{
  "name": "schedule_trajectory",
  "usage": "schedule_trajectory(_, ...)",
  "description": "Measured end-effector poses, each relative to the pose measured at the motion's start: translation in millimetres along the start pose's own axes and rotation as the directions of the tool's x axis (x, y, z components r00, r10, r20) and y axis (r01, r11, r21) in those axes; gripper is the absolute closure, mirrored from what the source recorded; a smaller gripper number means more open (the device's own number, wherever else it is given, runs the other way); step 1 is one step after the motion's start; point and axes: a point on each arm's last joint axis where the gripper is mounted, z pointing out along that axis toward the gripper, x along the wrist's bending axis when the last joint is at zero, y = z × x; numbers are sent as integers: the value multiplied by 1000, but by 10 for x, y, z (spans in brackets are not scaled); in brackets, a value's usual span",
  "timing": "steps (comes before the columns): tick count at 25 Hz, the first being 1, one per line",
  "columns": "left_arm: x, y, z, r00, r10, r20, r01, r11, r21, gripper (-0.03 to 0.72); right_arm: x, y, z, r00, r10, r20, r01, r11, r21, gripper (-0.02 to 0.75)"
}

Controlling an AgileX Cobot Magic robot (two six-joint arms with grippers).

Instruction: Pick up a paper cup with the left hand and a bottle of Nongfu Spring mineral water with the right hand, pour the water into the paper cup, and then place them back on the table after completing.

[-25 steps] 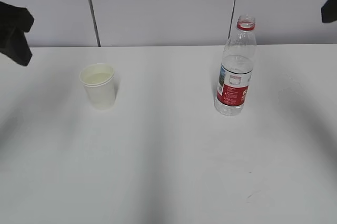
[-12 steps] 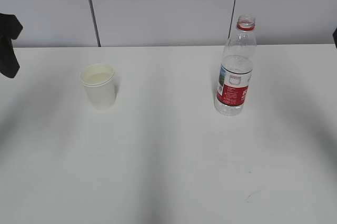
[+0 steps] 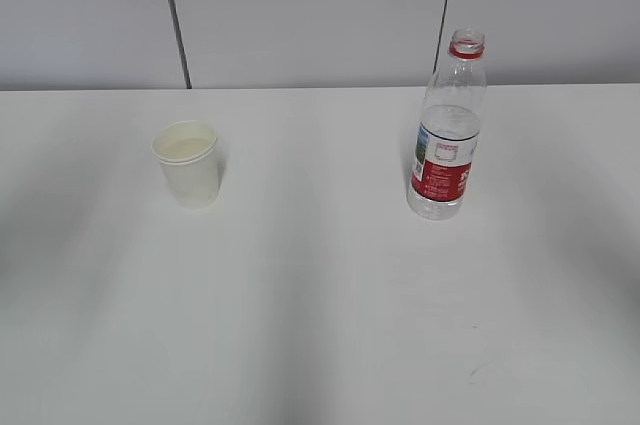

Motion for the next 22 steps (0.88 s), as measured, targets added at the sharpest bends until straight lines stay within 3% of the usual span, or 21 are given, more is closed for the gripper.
schedule_trajectory(13, 199, -998, -276, 998, -11, 64, 17, 996, -91, 251, -118, -1062, -253, 1000, -13, -13, 11, 993, -117, 151)
schedule_trajectory(22, 388, -1687, -415, 997, 2, 75, 18, 964, -267, 251, -197, -1616, -290, 998, -66, 3, 65, 971, -232, 151)
